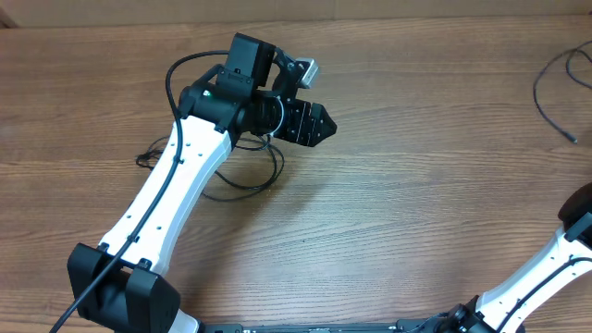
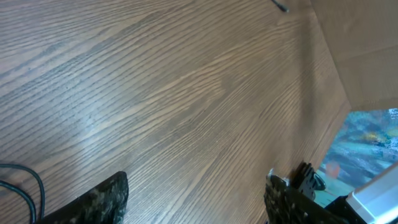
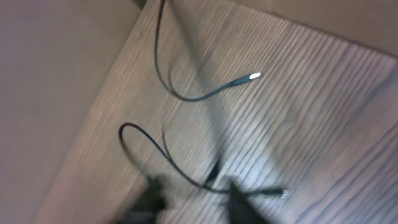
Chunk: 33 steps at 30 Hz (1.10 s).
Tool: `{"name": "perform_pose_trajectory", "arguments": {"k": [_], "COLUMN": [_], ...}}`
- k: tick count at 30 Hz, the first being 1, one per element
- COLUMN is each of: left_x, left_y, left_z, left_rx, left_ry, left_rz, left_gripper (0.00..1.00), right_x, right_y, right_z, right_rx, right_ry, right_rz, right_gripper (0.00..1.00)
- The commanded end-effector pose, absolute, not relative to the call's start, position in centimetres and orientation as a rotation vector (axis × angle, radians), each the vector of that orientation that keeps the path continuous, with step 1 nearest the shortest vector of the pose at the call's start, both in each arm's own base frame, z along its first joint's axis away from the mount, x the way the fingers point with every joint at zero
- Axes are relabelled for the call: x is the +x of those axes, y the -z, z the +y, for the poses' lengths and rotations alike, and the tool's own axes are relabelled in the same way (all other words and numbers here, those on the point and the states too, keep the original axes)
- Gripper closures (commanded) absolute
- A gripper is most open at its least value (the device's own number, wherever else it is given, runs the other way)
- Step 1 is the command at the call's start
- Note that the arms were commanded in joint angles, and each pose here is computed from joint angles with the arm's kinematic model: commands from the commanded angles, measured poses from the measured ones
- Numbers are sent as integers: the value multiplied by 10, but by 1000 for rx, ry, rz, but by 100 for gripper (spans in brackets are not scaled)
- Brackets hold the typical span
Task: Untangle cables
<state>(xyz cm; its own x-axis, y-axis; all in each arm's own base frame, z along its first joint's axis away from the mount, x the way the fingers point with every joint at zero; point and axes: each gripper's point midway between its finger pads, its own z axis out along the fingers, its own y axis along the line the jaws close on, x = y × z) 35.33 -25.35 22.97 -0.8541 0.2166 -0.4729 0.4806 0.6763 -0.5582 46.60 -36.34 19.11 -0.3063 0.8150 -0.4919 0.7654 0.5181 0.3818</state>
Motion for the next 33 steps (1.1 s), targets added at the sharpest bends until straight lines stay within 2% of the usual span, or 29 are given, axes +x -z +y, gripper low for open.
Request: {"name": "perform_pose_trajectory", "arguments": {"k": [1,2,10,14,18,22,27,33], "left_x": [353,353,363,377,392,398,388,379], "left_y": [-242,-243,-244,-242,-247,-257,-252,-242], "left_z": [-255,-255,-252,-241,-219,-171,-101,-39], "left_rx": [549,550,538,440,303,117,-203,-443], "left_ry": [976,976,926,840,784,674,506,448], "left_rz": [2488,2485,2460,2470,2484,2545,2669,2716], "left_gripper": [30,29,29,29,28,29,26,27], "right_x": [472,472,471,479,490,493,469,436], "right_y": [-200,-199,-198,-214,-228,-225,-214,-205], "right_z": [-354,-350,-308,-260,-188,-93,27,125], "right_rx": [1253,1250,1238,1149,925,616,118,-249], "right_ry": [-153,-180,-334,-400,-464,-572,-629,-677], "right_rz": [2110,2119,2208,2279,2411,2590,2807,2909], "right_gripper": [6,0,0,0,0,0,0,0]}}
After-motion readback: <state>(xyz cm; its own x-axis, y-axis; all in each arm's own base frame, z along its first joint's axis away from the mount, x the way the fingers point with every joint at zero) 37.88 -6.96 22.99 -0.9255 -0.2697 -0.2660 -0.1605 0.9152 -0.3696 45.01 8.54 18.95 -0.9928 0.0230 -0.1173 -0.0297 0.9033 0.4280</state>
